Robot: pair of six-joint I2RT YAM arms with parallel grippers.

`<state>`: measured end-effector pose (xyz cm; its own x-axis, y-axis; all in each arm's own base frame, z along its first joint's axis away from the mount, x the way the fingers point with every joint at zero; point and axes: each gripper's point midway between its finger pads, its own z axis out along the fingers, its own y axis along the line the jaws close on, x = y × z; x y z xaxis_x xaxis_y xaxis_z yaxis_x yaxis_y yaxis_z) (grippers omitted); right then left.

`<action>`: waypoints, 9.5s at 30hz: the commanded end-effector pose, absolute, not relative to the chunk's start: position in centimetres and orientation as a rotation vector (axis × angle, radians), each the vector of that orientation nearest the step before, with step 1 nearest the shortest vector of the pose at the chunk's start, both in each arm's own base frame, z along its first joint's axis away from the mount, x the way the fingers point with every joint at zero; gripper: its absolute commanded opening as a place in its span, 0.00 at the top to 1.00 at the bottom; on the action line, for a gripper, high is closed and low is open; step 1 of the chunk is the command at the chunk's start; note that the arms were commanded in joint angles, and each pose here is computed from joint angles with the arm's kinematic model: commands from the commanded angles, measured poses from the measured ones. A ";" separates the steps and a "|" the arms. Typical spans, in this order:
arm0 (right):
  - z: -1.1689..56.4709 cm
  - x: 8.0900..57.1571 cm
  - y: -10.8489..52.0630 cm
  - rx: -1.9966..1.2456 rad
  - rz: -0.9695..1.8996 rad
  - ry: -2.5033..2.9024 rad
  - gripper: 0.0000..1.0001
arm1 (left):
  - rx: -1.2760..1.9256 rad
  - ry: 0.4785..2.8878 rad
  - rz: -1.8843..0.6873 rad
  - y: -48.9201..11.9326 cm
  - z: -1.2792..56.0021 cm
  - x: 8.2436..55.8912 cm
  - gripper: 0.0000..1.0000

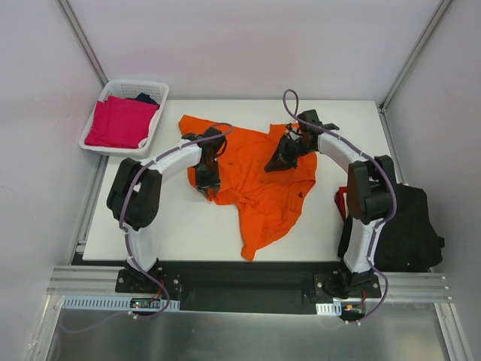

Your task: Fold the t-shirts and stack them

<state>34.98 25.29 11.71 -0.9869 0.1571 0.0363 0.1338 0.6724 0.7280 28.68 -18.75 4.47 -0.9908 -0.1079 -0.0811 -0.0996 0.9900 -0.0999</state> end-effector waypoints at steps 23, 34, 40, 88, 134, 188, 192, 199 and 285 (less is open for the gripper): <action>12.2 35.8 26.6 0.179 1.325 2.805 0.86 | -0.169 3.080 -0.055 -18.3 5.0 26.1 0.68; 11.8 35.4 26.3 0.185 1.309 2.826 0.86 | -0.067 3.012 -0.015 -19.5 3.4 26.8 0.71; 11.4 34.6 26.0 0.179 1.295 2.844 0.86 | -0.084 2.942 0.107 -18.2 2.7 28.1 0.71; 9.4 34.2 27.2 0.173 1.291 2.901 0.86 | -0.100 2.859 0.037 -15.9 10.9 24.9 1.00; 8.1 33.1 27.7 0.138 1.286 2.962 0.86 | -0.189 3.032 0.002 -15.4 8.7 19.0 0.48; 7.1 32.3 27.2 0.140 1.262 2.989 0.87 | 0.119 3.149 0.171 -17.0 2.2 16.2 0.52; 7.1 32.3 27.2 0.139 1.262 2.987 0.87 | 0.111 3.156 0.191 -16.5 2.0 15.8 0.52; 7.0 32.2 27.3 0.136 1.262 2.991 0.87 | 0.108 3.147 0.188 -16.5 2.1 15.9 0.53; 8.8 31.7 27.8 0.136 1.309 2.974 0.87 | -0.569 3.087 0.533 -7.8 13.8 7.1 1.00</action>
